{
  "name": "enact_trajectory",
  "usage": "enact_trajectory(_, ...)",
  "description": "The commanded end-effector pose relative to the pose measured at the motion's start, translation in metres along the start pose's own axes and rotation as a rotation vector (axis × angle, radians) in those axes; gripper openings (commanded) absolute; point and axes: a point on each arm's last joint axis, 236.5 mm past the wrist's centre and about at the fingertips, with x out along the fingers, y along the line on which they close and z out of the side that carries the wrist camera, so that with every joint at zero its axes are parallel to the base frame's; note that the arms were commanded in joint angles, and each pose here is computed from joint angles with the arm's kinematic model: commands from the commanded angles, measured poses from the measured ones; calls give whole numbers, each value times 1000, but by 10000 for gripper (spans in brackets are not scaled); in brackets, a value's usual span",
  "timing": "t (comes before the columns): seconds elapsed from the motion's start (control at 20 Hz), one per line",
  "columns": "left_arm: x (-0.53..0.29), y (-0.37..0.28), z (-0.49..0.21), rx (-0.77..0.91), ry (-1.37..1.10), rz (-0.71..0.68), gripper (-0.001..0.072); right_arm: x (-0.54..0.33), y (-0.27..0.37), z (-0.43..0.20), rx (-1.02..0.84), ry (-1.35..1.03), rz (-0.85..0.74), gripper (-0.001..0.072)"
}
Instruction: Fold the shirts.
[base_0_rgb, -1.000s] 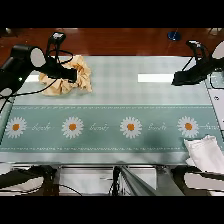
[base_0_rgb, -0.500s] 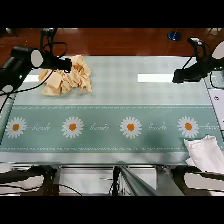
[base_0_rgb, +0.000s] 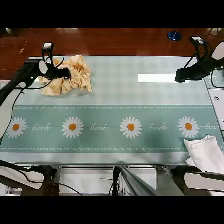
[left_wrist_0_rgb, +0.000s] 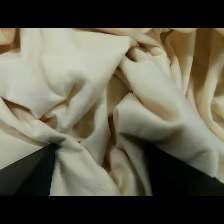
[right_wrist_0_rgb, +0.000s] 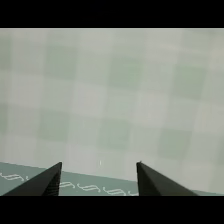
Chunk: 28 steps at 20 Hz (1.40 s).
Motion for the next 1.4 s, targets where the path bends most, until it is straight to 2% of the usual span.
enact_trajectory(0.0, 33, -10, -16, -110, 25, -57, 665, 0, -1, 1, -3, -3, -3, 544)
enact_trajectory(0.05, 38, -10, -26, -116, 62, -59, 330, 0, 0, 1, -3, -4, -2, 543)
enact_trajectory(0.1, 37, -11, -35, -129, 102, -66, 34, 0, -1, 1, -3, -3, -3, 543)
enact_trajectory(0.2, 27, -13, -32, -146, 119, -72, 33, 0, -1, 1, -3, -4, -3, 543)
enact_trajectory(0.35, -34, -23, 38, -129, -39, -102, 33, 0, -3, -1, -8, 5, -13, 543)
enact_trajectory(0.5, -152, -60, 116, -121, -278, -212, 33, 0, -5, -7, -11, 29, -19, 542)
enact_trajectory(0.65, -274, -103, 143, -30, -478, -300, 33, -1, -10, -19, -19, 82, -38, 542)
enact_trajectory(0.8, -361, -153, 126, 60, -561, -410, 34, -4, -20, -40, -35, 173, -80, 542)
enact_trajectory(0.9, -385, -186, 102, 126, -536, -480, 34, -7, -25, -51, -36, 221, -99, 543)
enact_trajectory(1.1, -374, -258, 43, 266, -371, -591, 34, -8, -25, -58, -9, 250, -104, 543)
enact_trajectory(1.35, -306, -340, -40, 416, -132, -652, 34, -9, -25, -60, -3, 257, -103, 543)
